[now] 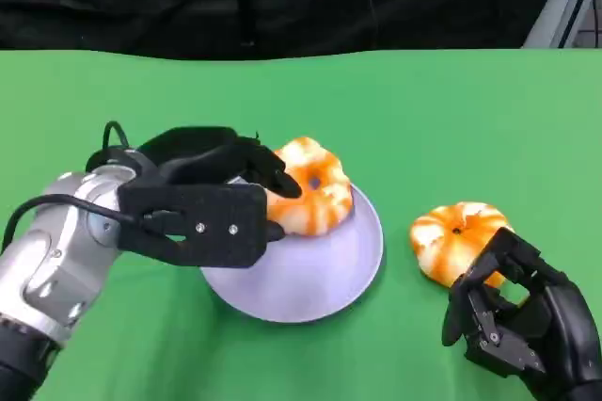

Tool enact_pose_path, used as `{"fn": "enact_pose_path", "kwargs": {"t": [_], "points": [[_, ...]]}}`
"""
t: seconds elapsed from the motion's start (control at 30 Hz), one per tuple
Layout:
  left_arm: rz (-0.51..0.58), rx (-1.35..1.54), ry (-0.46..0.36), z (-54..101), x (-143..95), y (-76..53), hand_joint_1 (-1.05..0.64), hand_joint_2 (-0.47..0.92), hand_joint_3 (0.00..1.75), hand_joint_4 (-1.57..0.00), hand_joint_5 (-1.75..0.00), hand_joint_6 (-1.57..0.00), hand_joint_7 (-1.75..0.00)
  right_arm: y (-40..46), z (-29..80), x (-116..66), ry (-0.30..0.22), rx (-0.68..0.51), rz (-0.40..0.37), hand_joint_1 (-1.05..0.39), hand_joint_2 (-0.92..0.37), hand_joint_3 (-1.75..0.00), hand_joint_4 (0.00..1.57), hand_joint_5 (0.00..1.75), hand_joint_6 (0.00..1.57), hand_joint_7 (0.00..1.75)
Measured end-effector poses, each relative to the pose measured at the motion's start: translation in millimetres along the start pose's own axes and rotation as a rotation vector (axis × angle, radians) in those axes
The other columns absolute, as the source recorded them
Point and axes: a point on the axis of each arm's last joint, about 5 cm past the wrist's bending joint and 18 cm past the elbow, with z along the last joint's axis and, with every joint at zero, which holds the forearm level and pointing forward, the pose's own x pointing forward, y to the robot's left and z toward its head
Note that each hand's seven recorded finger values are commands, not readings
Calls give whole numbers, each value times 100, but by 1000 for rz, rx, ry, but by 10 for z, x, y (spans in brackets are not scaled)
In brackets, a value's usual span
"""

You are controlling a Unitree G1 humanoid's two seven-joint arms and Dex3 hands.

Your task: Grasp the bread from the table and place it into the plate.

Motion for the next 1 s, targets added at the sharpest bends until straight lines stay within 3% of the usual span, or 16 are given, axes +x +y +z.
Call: {"fn": "enact_pose_path", "kwargs": {"t": [0.07,0.13,0.4,0.43,0.47,0.53,0.63,0.67,0.7,0.73,0.77,0.8,0.83,0.87,0.93,1.0], "points": [[8,22,-5,13,-28,-3,-105,92,66,-72,-10,-49,0,1,1,4,-1,0,2,-15,-59,-108,85,175,61,175],[23,43,-22,35,-66,-17,-105,92,66,-83,-10,-35,0,0,2,5,-2,-1,1,-15,-59,-108,85,175,61,175],[84,56,-52,87,-142,5,-104,92,65,-90,-9,-36,-2,1,2,13,-4,-2,6,-15,-60,-109,84,175,61,175],[86,56,-53,89,-143,7,-55,90,44,-96,-9,-56,-7,1,2,13,-4,-2,6,-15,-60,-109,84,175,61,175],[103,19,-53,73,-171,2,-35,91,34,-99,-8,-65,-9,6,2,18,-5,-3,10,-15,-60,-108,84,175,61,175],[169,-141,-68,29,-255,-24,-9,92,32,-101,-7,-77,-11,4,3,17,-8,-8,8,-15,-60,-108,84,175,61,175],[224,-392,-74,-69,-394,-70,5,92,40,-104,-9,-88,-14,4,4,18,-7,-9,3,-14,-60,-108,85,175,62,175],[226,-463,-74,-114,-444,-81,9,91,50,-106,-17,-97,-16,6,4,18,-7,-9,4,-15,-60,-108,85,175,62,175],[231,-539,-83,-161,-495,-97,11,88,60,-97,-42,-102,-16,6,4,18,-7,-9,4,-15,-60,-107,85,175,62,175],[238,-606,-92,-200,-540,-121,13,85,69,-84,-78,-108,-16,6,4,18,-7,-9,4,-15,-59,-107,85,175,62,175],[244,-665,-94,-237,-580,-151,12,83,74,-80,-98,-113,-19,6,4,19,-7,-9,4,-15,-60,-107,85,175,62,175],[248,-711,-92,-268,-617,-184,10,78,85,-76,-123,-117,-31,7,4,19,-7,-9,4,-15,-60,-108,85,175,61,175],[255,-754,-88,-291,-655,-217,9,73,95,-75,-140,-112,-57,8,6,20,-6,-8,5,-15,-60,-108,85,175,61,175],[260,-791,-89,-303,-697,-249,11,66,112,-77,-158,-101,-99,9,8,20,-6,-8,5,-14,-60,-108,85,175,61,175],[274,-881,-100,-319,-788,-311,14,61,131,-82,-171,-87,-147,7,10,21,-5,-8,5,-14,-60,-108,85,175,61,175],[283,-974,-124,-322,-874,-371,15,60,137,-85,-174,-81,-166,4,12,20,-4,-9,5,-14,-60,-108,85,175,61,175]]}}
